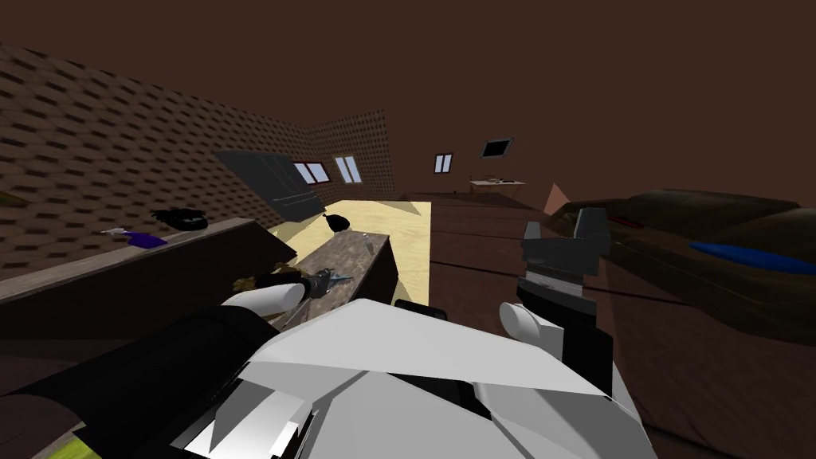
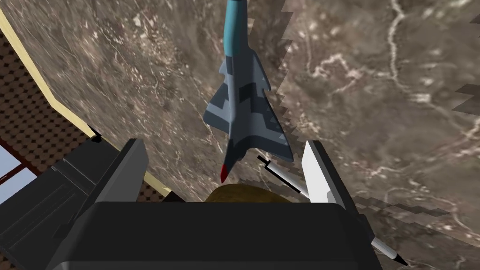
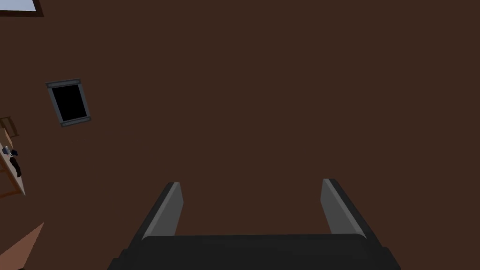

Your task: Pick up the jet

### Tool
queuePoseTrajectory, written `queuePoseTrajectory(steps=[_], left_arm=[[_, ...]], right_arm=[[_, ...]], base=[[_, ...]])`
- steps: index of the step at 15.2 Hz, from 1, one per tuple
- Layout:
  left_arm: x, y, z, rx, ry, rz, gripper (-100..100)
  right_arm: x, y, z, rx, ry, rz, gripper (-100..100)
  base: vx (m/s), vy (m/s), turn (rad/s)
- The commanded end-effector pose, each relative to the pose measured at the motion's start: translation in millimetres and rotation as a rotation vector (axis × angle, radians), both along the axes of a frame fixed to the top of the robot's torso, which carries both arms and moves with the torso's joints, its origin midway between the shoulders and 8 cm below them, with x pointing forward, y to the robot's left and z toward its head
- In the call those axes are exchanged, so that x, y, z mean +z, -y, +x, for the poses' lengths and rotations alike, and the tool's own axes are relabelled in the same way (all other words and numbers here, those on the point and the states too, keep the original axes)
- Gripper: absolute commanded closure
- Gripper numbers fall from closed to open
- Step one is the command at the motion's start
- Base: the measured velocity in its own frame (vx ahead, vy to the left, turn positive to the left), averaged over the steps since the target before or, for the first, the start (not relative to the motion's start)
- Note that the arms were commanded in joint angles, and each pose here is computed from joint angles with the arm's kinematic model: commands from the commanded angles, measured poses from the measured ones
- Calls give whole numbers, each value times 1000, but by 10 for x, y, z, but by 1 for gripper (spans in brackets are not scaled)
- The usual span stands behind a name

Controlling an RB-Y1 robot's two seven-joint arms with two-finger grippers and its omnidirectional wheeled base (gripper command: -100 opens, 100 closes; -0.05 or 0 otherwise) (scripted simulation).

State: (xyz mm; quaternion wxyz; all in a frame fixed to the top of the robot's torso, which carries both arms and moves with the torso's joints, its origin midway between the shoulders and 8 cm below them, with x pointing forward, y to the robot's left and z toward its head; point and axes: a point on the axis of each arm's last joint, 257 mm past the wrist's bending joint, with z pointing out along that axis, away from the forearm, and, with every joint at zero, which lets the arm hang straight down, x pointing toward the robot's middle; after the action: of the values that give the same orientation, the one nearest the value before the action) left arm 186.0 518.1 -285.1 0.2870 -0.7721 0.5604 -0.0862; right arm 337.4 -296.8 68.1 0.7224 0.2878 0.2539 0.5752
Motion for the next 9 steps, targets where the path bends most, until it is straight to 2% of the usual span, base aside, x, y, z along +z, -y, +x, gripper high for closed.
queuePoseTrajectory(steps=[1, 2, 3, 5, 6, 8, 9], left_arm=[[-67, 6, -136, 23, -41, -34, -100], [-79, 12, -155, 24, -49, -38, -100], [-130, 18, -274, 49, -75, -70, -100], [-156, 37, -323, 52, -95, -79, -100], [-203, 52, -441, 76, -121, -112, -100], [-224, 70, -483, 79, -138, -121, -100], [-269, 95, -605, 102, -166, -155, -100]], right_arm=[[0, 0, 0, 0, 0, 0, 0], [0, 0, 0, 0, 0, 0, 0], [0, 0, 0, 0, 0, 0, 0], [0, 0, 0, 0, 0, 0, 0], [0, 0, 0, 0, 0, 0, 0], [0, 0, 0, 0, 0, 0, 0], [0, 0, 0, 0, 0, 0, 0]], base=[[60, 24, -148], [46, 25, -48], [59, 26, -118], [54, 25, -102], [53, 21, -117], [47, 24, -89], [47, 15, -140]])
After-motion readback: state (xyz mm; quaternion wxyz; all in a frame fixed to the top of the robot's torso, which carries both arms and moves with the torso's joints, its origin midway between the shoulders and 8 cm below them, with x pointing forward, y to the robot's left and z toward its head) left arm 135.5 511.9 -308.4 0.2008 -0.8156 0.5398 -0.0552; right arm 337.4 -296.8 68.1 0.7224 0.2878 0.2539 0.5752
